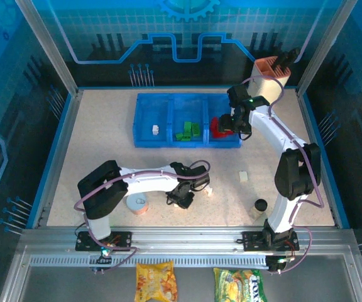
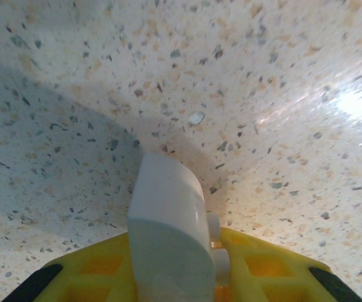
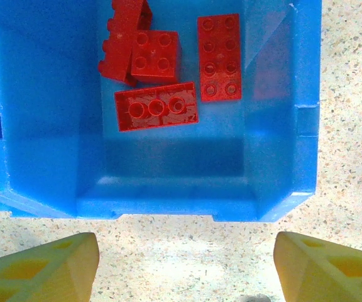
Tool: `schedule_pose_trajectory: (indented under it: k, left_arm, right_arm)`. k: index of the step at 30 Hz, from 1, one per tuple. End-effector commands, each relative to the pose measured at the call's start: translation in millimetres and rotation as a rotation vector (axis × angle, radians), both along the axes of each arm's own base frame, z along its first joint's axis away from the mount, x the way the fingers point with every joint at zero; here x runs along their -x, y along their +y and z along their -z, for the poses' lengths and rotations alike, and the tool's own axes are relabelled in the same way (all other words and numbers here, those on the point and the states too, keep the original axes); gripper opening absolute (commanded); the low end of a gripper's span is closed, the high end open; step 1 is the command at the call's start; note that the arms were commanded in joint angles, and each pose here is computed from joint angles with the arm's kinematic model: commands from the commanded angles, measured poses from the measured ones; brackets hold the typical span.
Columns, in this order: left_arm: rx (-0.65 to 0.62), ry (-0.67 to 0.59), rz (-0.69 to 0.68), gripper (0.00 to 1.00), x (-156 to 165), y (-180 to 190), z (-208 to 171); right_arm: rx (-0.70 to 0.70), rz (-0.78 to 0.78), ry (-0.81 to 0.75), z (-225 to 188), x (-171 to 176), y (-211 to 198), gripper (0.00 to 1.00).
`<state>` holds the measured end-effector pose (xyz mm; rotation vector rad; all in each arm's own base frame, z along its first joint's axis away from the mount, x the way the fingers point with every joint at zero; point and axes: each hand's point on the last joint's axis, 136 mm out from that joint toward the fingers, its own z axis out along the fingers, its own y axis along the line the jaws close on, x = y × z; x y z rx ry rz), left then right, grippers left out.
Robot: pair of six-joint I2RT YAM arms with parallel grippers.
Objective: Sort the legos into containers by color
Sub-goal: Pick up the lego from the middle-left of the table, then place the lego in the container.
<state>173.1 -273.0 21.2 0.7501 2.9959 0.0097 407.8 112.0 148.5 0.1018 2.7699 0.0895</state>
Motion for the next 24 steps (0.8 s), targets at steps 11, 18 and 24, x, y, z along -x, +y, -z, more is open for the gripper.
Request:
schedule_pose_trajectory:
  k: [11, 18, 24]
  left_arm:
    - [0.036, -0.121, -0.129, 0.29, -51.5, 7.2, -47.7]
    - [0.109, -0.182, -0.269, 0.29, -100.2, 24.7, -78.3]
    - [0.131, -0.227, -0.339, 0.30, -139.0, 48.3, -101.5]
  right_arm:
    - [0.023, 0.012, -0.019, -14.9, 10.7, -15.4, 0.74]
    - [0.025, 0.014, -0.021, -16.6, 14.4, -17.4, 0.74]
    - [0.028, 0.014, -0.026, -20.2, 16.1, -20.6, 0.75]
